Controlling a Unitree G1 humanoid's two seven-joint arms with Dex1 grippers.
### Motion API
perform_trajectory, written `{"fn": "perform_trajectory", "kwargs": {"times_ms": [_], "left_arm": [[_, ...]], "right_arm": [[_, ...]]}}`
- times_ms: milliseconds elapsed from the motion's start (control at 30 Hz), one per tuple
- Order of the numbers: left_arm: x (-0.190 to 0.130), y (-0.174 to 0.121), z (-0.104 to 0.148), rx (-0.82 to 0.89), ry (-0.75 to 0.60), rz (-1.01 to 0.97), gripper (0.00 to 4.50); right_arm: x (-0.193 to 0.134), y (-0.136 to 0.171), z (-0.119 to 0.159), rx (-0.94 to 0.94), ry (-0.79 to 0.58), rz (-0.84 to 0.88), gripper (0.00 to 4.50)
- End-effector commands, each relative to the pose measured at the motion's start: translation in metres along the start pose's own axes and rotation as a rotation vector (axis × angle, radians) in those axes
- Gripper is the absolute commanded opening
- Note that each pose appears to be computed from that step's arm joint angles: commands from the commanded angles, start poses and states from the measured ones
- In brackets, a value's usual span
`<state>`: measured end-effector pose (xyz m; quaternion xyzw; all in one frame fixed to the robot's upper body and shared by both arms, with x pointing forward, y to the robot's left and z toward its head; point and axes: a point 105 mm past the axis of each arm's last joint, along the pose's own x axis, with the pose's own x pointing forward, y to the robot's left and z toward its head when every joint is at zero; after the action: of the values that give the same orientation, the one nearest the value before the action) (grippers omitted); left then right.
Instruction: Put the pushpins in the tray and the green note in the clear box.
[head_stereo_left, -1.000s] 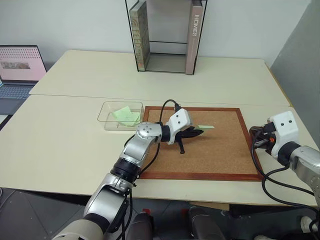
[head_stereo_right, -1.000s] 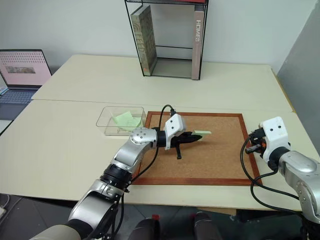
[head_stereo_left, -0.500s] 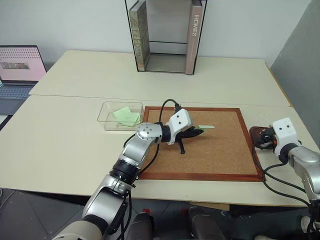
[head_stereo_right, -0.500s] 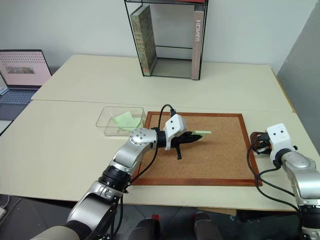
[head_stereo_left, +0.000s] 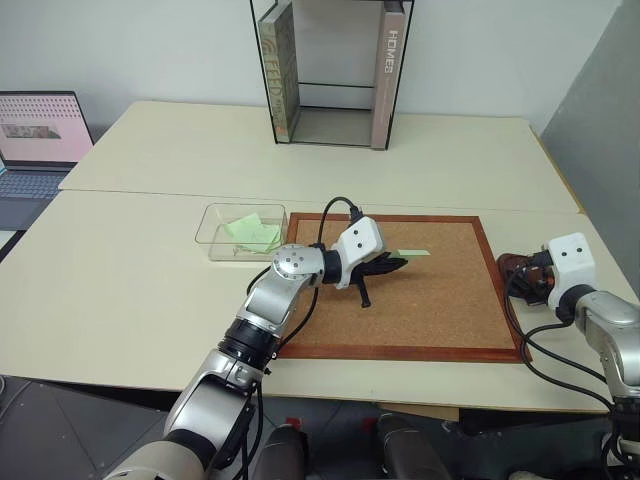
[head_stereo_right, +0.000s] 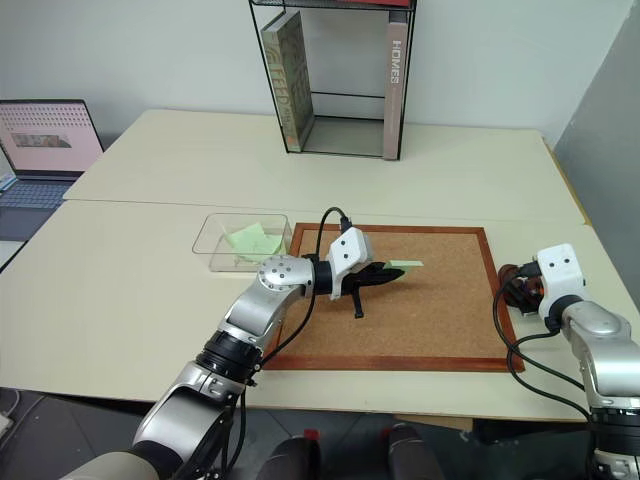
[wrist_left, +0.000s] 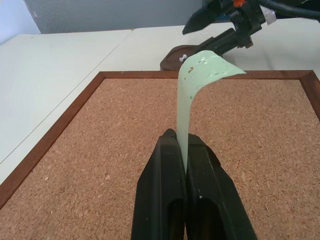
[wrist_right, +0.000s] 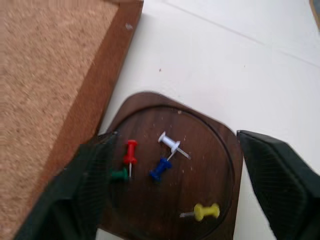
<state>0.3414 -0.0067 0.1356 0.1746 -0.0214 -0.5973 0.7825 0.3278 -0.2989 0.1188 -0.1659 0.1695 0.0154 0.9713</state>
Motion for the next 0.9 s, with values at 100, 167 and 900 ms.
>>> {"fn": "perform_trajectory", "kwargs": {"times_ms": [100, 167, 900], "left_arm": [[0.003, 0.007, 0.017, 0.033, -0.046, 0.025, 0.00], [0.003, 0.009, 0.019, 0.033, -0.051, 0.034, 0.00], [-0.195, 0.108, 0.034, 0.049, 0.247, 0.871, 0.00]], "right_arm": [[-0.018, -0.017, 0.041, -0.017, -0.125, -0.052, 4.48], [-0.023, -0.019, 0.046, -0.036, -0.137, -0.057, 4.48], [-0.061, 0.178, 0.143, -0.051, -0.532, 0.897, 4.48]]}}
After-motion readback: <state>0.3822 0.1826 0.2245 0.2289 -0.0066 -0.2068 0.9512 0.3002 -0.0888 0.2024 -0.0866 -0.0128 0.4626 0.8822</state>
